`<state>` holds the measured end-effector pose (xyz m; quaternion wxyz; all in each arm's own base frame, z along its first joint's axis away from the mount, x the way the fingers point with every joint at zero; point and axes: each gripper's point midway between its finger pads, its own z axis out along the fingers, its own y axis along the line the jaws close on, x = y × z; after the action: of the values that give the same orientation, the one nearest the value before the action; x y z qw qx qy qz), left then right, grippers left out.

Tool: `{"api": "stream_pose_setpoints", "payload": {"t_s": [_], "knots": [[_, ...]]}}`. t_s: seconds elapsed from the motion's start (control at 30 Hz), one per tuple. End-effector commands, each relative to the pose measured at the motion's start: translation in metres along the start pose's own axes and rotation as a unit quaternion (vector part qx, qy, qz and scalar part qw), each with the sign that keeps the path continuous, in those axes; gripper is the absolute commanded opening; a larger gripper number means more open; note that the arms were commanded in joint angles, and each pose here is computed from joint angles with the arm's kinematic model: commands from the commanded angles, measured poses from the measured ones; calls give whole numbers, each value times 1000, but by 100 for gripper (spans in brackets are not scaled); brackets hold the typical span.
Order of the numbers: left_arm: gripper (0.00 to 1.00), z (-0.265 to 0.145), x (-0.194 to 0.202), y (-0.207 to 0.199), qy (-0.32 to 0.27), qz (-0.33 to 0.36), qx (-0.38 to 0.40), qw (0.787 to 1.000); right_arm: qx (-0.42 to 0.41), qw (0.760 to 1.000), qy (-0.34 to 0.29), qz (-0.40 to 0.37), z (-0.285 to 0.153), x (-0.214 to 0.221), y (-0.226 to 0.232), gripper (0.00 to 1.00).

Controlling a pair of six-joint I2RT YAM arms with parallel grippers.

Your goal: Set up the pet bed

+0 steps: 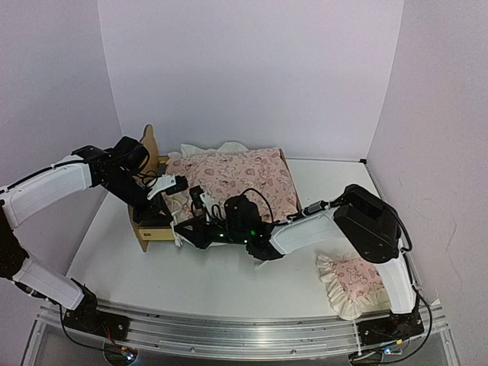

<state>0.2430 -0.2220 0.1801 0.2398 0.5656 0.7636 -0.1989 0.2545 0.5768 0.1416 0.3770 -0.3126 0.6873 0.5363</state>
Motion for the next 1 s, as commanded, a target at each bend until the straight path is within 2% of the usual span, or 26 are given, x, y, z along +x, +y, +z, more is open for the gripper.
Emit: {"api": "stream_pose_setpoints", "payload": {"t_s": [0.0,0.07,0.17,0.3,0.43,0.73,0.8,0.97], "knots": [[0,-7,-15,3,-19,17,-8,1000,-7,1000,-25,-9,6,-20,8,5],[0,-8,-12,9,-6,26,-26,999,2,1000,-23,-6,3,-18,6,0],[0,-16,-2,28,32,71,-85,993,33,999,-14,-11,-8,-13,-3,0],[0,-35,4,59,82,154,-177,968,73,997,9,-24,-24,-2,-14,0],[0,-49,1,78,106,191,-230,948,82,996,31,-30,-30,3,-14,0],[0,-58,-21,107,85,206,-303,927,71,996,42,-38,-26,1,-9,0],[0,-56,-24,106,76,204,-299,929,71,996,43,-39,-26,1,-8,0],[0,-35,-15,81,59,159,-220,961,71,996,43,-42,-27,1,-8,0]]}}
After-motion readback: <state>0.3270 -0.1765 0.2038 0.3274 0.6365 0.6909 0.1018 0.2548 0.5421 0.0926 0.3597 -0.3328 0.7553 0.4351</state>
